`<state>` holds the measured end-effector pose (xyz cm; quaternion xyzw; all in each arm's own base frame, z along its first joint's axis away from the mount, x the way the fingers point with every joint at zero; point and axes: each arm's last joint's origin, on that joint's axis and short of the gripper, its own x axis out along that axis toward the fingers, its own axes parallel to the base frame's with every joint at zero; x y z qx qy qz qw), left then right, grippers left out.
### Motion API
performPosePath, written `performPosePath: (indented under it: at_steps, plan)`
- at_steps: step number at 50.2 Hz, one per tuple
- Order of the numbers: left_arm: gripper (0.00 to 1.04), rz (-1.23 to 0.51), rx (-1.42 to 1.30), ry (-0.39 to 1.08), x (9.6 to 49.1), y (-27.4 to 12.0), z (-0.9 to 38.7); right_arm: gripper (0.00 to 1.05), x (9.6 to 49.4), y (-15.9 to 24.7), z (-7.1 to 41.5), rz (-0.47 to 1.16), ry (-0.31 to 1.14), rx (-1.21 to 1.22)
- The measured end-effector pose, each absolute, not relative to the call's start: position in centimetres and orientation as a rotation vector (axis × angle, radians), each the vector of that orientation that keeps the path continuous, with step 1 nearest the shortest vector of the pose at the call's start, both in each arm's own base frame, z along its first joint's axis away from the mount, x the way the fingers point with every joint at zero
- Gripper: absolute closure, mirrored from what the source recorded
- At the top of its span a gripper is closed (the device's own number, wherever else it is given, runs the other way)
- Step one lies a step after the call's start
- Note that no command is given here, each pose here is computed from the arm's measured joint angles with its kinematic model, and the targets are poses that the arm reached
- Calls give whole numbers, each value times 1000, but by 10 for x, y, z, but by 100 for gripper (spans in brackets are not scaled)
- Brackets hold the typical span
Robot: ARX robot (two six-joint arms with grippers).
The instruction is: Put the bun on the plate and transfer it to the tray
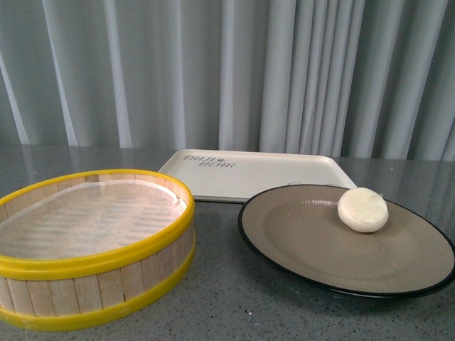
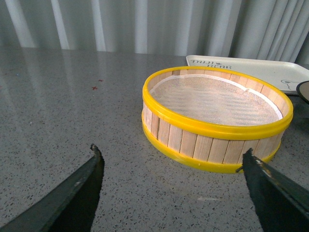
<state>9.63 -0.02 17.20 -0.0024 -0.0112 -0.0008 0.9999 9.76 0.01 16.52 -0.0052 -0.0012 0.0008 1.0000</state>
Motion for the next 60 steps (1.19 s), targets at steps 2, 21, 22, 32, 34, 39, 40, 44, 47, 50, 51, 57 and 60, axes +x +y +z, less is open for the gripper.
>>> performPosePath:
  at_steps: [2, 21, 22, 32, 34, 39, 40, 44, 47, 50, 51, 57, 60]
  plan:
    - [10, -2, -5, -22, 96, 0, 172, 9, 98, 0, 165, 2, -2, -10]
    - [7, -2, -4, -22, 96, 0, 172, 9, 98, 0, 165, 2, -2, -10]
    - [7, -2, -4, -22, 96, 0, 172, 9, 98, 0, 165, 2, -2, -10]
    - [7, -1, -4, -22, 96, 0, 172, 9, 109, 0, 177, -164, 203, -83]
    - [7, -2, -4, -23, 96, 0, 172, 9, 114, 1, 183, -131, 219, -155]
    - [7, -2, -4, -22, 96, 0, 172, 9, 128, 4, 198, 4, 240, -416]
    - [7, -1, -4, -23, 96, 0, 172, 9, 131, 5, 201, 29, 240, -490]
    - [7, -2, -4, -23, 96, 0, 172, 9, 142, 14, 213, 179, 268, -795]
    - [7, -2, -4, -23, 96, 0, 172, 9, 146, 22, 213, 281, 282, -945]
    - [7, -2, -4, -23, 96, 0, 172, 9, 149, 29, 211, 366, 269, -1055]
    - [7, -2, -4, -23, 96, 0, 172, 9, 151, 32, 210, 396, 261, -1093]
    - [7, -2, -4, -23, 96, 0, 172, 9, 163, 47, 208, 517, 198, -1214]
    - [7, -2, -4, -23, 96, 0, 172, 9, 169, 52, 206, 555, 174, -1260]
